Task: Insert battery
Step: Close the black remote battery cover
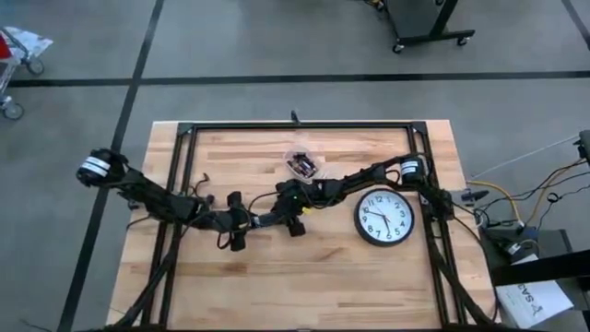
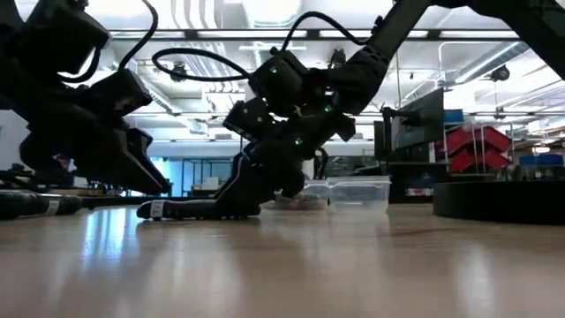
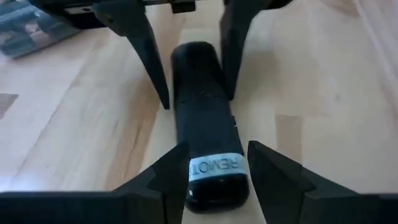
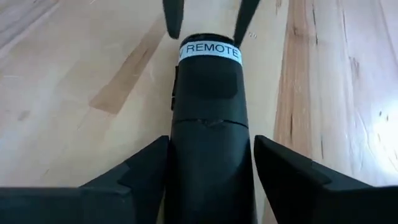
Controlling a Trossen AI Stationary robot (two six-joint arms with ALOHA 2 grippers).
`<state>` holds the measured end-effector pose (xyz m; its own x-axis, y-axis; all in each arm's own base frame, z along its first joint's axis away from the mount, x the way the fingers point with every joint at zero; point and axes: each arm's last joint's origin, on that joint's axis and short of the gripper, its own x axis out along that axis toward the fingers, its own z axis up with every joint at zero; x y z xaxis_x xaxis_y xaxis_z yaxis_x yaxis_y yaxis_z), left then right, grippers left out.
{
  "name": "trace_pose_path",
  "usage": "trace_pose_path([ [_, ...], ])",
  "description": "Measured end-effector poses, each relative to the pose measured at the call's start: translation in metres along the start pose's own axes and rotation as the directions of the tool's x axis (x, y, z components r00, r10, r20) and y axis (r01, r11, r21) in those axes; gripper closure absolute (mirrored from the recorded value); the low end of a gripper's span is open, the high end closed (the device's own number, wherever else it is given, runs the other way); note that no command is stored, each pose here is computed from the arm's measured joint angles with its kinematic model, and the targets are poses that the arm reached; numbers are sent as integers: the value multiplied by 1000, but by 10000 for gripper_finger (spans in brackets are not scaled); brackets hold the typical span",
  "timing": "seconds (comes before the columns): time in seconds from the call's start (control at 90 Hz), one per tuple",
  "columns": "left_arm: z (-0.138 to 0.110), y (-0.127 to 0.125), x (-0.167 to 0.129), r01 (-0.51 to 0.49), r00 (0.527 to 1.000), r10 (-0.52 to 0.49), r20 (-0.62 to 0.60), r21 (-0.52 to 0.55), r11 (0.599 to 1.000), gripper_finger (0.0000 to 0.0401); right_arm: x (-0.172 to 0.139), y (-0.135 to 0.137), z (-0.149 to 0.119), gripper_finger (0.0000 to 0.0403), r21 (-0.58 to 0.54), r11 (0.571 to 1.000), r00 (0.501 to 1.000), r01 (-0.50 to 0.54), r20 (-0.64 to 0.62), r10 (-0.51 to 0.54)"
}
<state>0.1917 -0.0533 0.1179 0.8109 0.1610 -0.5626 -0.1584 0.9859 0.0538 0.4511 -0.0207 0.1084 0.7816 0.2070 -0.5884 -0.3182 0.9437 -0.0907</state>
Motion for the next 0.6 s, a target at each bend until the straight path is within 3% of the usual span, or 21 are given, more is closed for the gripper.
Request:
trace_pose_path([
  [0.344, 1, -1, 2, -4, 1000, 4, 17, 18, 1000, 214, -19, 5, 28, 152, 13, 1000, 998, -1, 56, 0],
  [0.6, 3, 0, 0, 1, 999, -1, 32, 5, 1000, 230, -52, 11, 50, 175, 86, 996, 1000, -21, 14, 20],
])
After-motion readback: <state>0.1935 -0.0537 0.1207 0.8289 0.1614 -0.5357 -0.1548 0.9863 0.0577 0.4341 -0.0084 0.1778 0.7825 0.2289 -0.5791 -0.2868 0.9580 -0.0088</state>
